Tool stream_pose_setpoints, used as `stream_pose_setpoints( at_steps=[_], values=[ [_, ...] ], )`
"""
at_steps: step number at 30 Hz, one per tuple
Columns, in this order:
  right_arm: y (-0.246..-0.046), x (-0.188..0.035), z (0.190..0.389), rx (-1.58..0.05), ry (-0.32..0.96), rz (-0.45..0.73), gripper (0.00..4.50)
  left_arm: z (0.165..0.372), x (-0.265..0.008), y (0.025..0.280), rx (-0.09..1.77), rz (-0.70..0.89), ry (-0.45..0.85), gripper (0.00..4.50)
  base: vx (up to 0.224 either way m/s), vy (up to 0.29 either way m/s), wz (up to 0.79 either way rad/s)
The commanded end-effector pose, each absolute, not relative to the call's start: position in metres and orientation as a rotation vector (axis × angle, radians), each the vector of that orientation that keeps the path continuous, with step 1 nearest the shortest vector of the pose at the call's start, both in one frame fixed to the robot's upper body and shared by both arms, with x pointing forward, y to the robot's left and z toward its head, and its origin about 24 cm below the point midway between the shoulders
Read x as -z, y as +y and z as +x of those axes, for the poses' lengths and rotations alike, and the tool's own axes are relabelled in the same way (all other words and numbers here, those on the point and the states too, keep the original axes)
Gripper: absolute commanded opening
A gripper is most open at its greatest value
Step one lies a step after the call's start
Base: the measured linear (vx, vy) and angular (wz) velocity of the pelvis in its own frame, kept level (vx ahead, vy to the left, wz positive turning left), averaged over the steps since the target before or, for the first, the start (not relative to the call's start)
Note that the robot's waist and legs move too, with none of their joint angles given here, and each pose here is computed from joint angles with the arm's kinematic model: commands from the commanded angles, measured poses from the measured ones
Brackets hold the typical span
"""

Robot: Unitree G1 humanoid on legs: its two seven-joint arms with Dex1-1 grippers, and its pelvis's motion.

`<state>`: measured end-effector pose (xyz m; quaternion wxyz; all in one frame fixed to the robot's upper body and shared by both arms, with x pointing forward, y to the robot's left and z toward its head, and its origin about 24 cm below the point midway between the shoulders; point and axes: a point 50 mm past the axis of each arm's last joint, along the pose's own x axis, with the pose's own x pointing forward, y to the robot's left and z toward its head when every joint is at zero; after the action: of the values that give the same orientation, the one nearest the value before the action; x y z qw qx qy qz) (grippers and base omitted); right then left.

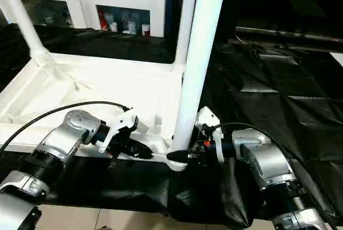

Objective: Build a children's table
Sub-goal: Rotate leg to tighten

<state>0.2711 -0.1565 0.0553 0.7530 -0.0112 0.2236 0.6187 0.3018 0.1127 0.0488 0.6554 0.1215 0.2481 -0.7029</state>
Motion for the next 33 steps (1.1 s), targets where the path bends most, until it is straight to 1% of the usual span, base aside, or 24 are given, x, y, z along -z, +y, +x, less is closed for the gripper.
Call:
stream_pose_setpoints(
  at_steps=[1, 5, 6, 9, 11, 12, 13, 14, 15, 16, 17, 18, 19, 20, 22, 24, 29, 30, 31, 32, 33],
  values=[
    [-0.140, -0.044, 0.257, -1.467, 0.552, 0.004, 2.40, 0.305, -0.057, 0.100, 1.587, 0.264, 0.479, 0.00, 0.000, 0.000, 0.00],
    [-0.140, -0.043, 0.257, -1.462, 0.553, 0.004, 2.29, 0.307, -0.057, 0.100, 1.558, 0.276, 0.466, 0.00, 0.000, 0.000, 0.00],
    [-0.141, -0.042, 0.260, -1.429, 0.549, 0.005, 2.27, 0.311, -0.056, 0.100, 1.513, 0.287, 0.455, 0.00, 0.000, 0.000, 0.00],
    [-0.140, -0.031, 0.279, -1.186, 0.528, -0.010, 2.17, 0.328, -0.056, 0.098, 1.294, 0.303, 0.415, 0.00, 0.000, 0.000, 0.00],
    [-0.139, -0.025, 0.290, -1.035, 0.522, -0.023, 2.13, 0.336, -0.055, 0.097, 1.190, 0.302, 0.405, 0.00, 0.000, 0.000, 0.00],
    [-0.139, -0.025, 0.290, -1.035, 0.522, -0.023, 2.10, 0.336, -0.055, 0.097, 1.190, 0.302, 0.405, 0.00, 0.000, 0.000, 0.00],
    [-0.139, -0.021, 0.296, -0.945, 0.516, -0.018, 2.10, 0.340, -0.055, 0.096, 1.136, 0.298, 0.401, 0.00, 0.000, 0.000, 0.00],
    [-0.138, -0.019, 0.299, -0.898, 0.515, -0.011, 2.06, 0.341, -0.055, 0.095, 1.108, 0.295, 0.400, 0.00, 0.000, 0.000, 0.00],
    [-0.135, -0.013, 0.306, -0.761, 0.517, 0.013, 2.02, 0.346, -0.055, 0.092, 1.026, 0.287, 0.397, 0.00, 0.000, 0.000, 0.00],
    [-0.134, -0.012, 0.307, -0.734, 0.519, 0.018, 1.99, 0.347, -0.054, 0.091, 1.011, 0.286, 0.397, 0.00, 0.000, 0.000, 0.00],
    [-0.131, -0.007, 0.311, -0.624, 0.528, 0.037, 1.97, 0.350, -0.054, 0.085, 0.961, 0.283, 0.391, 0.00, 0.000, 0.000, 0.00],
    [-0.129, -0.003, 0.313, -0.561, 0.536, 0.049, 1.97, 0.351, -0.054, 0.081, 0.935, 0.282, 0.387, 0.00, 0.000, 0.000, 0.00],
    [-0.129, -0.003, 0.313, -0.561, 0.536, 0.049, 1.96, 0.351, -0.054, 0.081, 0.935, 0.282, 0.387, 0.00, 0.000, 0.000, 0.00],
    [-0.121, 0.000, 0.316, -0.492, 0.539, 0.052, 1.96, 0.351, -0.053, 0.071, 0.915, 0.281, 0.377, 0.00, 0.000, 0.000, 0.00],
    [-0.112, 0.002, 0.317, -0.469, 0.535, 0.047, 1.95, 0.350, -0.053, 0.061, 0.918, 0.285, 0.362, 0.00, 0.000, 0.000, 0.00],
    [-0.096, -0.002, 0.318, -0.514, 0.496, 0.057, 1.95, 0.345, -0.052, 0.048, 0.966, 0.281, 0.351, 0.00, 0.000, 0.000, 0.00],
    [-0.089, -0.007, 0.318, -0.565, 0.454, 0.079, 1.95, 0.343, -0.051, 0.044, 0.989, 0.280, 0.353, 0.00, 0.000, 0.000, 0.00],
    [-0.087, -0.010, 0.318, -0.603, 0.433, 0.094, 2.29, 0.344, -0.051, 0.045, 0.993, 0.284, 0.358, 0.00, 0.000, 0.000, 0.00],
    [-0.087, -0.010, 0.318, -0.603, 0.433, 0.094, 2.29, 0.344, -0.051, 0.045, 0.993, 0.284, 0.358, 0.00, 0.000, 0.000, 0.00],
    [-0.088, -0.015, 0.317, -0.680, 0.416, 0.115, 2.66, 0.344, -0.050, 0.049, 1.011, 0.289, 0.367, 0.00, 0.000, 0.000, 0.00],
    [-0.088, -0.016, 0.317, -0.693, 0.414, 0.117, 2.66, 0.343, -0.050, 0.049, 1.015, 0.289, 0.368, 0.00, 0.000, 0.000, 0.00]
  ],
)
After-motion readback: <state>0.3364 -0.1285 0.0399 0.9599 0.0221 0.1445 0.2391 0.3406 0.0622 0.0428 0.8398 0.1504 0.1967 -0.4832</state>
